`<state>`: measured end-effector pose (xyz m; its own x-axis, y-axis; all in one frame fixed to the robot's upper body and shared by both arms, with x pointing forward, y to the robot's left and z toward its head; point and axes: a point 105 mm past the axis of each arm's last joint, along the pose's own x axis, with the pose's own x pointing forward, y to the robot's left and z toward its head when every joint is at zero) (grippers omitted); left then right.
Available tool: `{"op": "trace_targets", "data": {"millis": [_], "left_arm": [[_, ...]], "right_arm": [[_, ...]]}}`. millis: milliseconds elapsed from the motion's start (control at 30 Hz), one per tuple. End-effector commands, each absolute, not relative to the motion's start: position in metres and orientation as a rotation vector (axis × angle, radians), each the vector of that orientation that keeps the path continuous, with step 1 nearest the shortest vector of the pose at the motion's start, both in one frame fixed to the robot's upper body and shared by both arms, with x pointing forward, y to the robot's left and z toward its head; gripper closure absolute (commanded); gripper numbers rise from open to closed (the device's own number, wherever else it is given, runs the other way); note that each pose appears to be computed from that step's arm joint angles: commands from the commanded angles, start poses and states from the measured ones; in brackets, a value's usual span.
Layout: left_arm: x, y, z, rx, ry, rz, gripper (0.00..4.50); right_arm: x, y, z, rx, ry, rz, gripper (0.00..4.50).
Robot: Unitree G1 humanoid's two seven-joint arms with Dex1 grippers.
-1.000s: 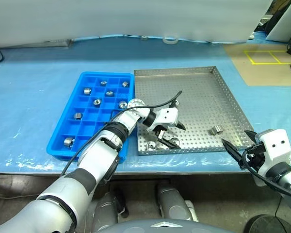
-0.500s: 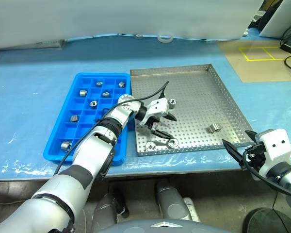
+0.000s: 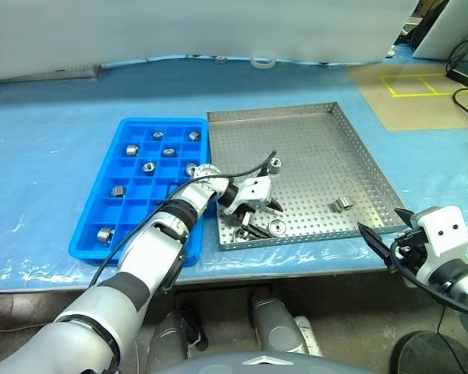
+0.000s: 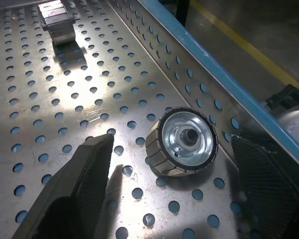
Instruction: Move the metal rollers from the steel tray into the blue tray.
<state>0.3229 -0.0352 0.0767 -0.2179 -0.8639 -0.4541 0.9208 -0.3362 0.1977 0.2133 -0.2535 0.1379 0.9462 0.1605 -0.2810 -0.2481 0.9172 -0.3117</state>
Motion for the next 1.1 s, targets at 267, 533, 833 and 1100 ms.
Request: {"op": "trace_targets", "data": {"millis": [267,533,833,1100], "left_arm": [[0.31,-0.052,0.072,0.601,0.096,-1.869,0.49],[0.312,-0.063,0.079,0.553,0.02,-1.818,1.39],[0.308,-0.062,0.083,0.499,0.015,-1.858,2.27],[0.309,-0.056,0.074,0.533,0.054,-1.844,2.87]], "right_arm": [[0.215,-0.252,0.144,-0.382,0.224,0.204,0.47],[0.216,-0.248,0.139,-0.377,0.233,0.212,0.47],[0.217,-0.247,0.135,-0.38,0.239,0.214,0.47],[0.218,-0.248,0.135,-0.382,0.238,0.213,0.47]]}}
